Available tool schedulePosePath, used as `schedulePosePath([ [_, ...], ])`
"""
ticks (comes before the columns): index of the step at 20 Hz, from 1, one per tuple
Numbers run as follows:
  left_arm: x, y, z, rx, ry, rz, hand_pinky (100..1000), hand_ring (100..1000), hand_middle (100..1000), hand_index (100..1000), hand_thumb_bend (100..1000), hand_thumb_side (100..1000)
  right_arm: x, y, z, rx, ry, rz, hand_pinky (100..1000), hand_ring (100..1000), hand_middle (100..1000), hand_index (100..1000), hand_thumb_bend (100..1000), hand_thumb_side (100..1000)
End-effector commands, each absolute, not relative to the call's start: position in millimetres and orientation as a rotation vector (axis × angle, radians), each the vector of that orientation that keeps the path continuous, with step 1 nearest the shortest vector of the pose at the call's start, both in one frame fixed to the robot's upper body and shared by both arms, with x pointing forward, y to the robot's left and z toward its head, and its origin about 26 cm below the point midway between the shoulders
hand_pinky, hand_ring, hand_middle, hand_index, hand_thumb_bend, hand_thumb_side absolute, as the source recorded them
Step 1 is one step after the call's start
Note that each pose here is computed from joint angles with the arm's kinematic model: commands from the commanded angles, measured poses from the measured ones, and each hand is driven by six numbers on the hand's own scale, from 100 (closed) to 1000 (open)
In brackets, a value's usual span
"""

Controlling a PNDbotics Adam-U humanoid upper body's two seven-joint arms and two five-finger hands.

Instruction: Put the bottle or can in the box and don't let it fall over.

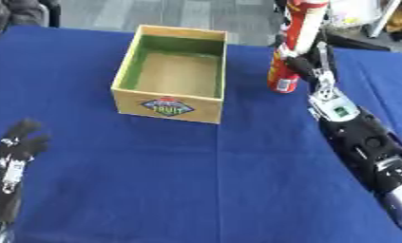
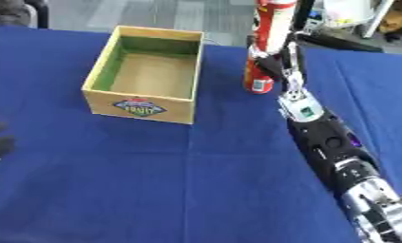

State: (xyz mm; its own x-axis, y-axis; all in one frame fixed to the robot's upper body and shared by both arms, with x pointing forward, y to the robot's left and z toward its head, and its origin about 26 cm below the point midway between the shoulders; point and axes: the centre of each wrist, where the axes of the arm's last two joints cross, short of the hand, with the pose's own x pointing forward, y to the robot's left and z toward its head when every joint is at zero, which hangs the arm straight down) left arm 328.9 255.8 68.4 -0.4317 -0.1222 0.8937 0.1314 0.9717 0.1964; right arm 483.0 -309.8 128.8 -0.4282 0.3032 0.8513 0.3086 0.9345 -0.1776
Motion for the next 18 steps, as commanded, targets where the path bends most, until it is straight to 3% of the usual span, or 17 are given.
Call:
schedulePosePath([
  [1,330.5,254.3,79.4,-0.01,-2.034,-0.301,861,822,846,945,440,756,484.8,-321.6,145.3,-0.459,-2.07,-0.042,828,882,859,970,374,328],
  [8,330.9,254.2,80.1,-0.011,-2.036,-0.303,861,822,846,945,439,757,484.9,-323.6,142.3,-0.456,-2.059,-0.094,797,808,779,925,308,274],
  [10,331.0,254.4,80.6,-0.01,-2.038,-0.303,861,822,846,946,439,756,484.8,-324.5,141.5,-0.455,-2.055,-0.108,776,771,737,900,247,219],
  [12,331.1,254.5,80.9,-0.01,-2.039,-0.302,861,822,846,946,440,756,484.8,-325.1,140.9,-0.453,-2.053,-0.126,753,727,670,860,132,110],
  [15,331.3,254.5,81.2,-0.009,-2.039,-0.302,861,822,845,946,440,756,484.5,-325.4,139.8,-0.449,-2.048,-0.136,673,596,531,708,100,100],
  [16,331.3,254.4,81.3,-0.01,-2.039,-0.302,861,822,845,946,440,756,484.5,-325.3,139.5,-0.449,-2.047,-0.141,673,596,531,708,100,100],
  [18,331.5,254.3,81.4,-0.01,-2.04,-0.301,862,822,845,946,441,756,484.3,-325.6,139.2,-0.453,-2.045,-0.16,549,464,400,530,100,100],
])
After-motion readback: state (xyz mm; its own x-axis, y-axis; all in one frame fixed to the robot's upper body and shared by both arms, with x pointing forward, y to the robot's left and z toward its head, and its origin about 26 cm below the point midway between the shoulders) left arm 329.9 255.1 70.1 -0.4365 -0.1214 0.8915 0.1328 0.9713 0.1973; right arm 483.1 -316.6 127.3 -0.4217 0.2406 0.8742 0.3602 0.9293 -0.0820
